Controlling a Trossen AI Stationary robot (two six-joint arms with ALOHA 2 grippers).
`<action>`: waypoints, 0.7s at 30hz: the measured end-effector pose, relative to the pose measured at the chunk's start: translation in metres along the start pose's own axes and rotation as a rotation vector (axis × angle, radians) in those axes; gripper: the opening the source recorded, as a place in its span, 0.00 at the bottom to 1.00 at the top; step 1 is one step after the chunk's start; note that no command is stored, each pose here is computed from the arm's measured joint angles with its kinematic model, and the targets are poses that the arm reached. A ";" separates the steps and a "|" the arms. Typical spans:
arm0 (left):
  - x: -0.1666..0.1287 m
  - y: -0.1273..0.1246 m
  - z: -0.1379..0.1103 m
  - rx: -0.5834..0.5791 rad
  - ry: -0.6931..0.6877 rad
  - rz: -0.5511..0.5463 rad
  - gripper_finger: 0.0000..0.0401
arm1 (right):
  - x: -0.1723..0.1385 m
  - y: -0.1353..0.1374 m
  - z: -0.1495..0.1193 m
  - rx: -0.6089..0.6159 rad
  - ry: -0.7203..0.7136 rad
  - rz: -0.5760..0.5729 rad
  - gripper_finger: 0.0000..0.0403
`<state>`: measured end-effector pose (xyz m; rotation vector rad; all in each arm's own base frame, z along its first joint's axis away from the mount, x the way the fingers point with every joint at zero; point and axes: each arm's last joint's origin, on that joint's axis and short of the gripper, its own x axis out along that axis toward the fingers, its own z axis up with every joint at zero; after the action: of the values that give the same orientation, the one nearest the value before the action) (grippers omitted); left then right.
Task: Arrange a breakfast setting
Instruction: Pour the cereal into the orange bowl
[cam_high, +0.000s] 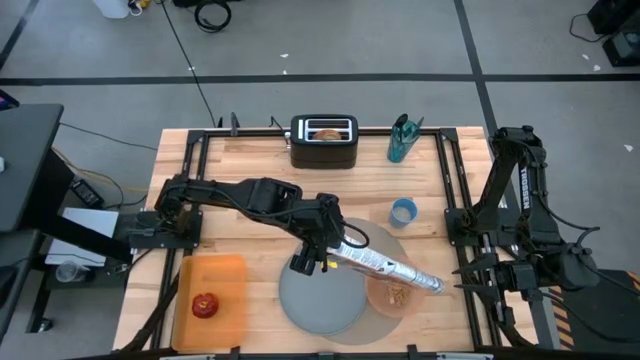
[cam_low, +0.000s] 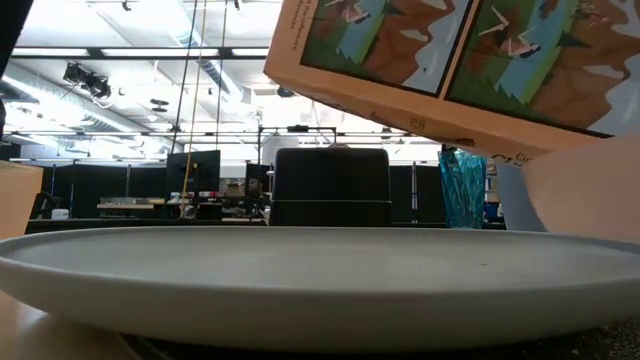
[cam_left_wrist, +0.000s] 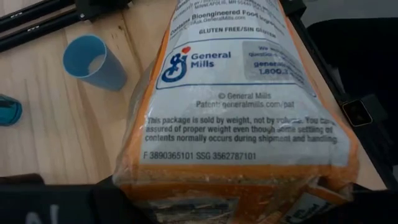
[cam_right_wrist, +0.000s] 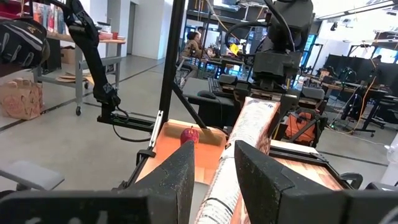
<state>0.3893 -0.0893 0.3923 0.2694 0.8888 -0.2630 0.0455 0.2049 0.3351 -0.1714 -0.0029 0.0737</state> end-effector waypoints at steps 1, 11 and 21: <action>0.000 0.000 0.000 -0.001 0.000 0.000 0.54 | 0.000 0.000 0.000 0.000 0.000 0.000 0.30; -0.022 -0.001 0.007 -0.007 -0.054 0.003 0.54 | 0.000 0.000 0.000 -0.002 0.000 -0.003 0.30; -0.022 -0.007 0.005 -0.006 -0.022 0.015 0.53 | -0.002 0.000 0.000 -0.007 -0.001 0.006 0.30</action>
<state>0.3774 -0.0952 0.4124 0.2672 0.8653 -0.2489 0.0431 0.2052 0.3352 -0.1787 -0.0039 0.0802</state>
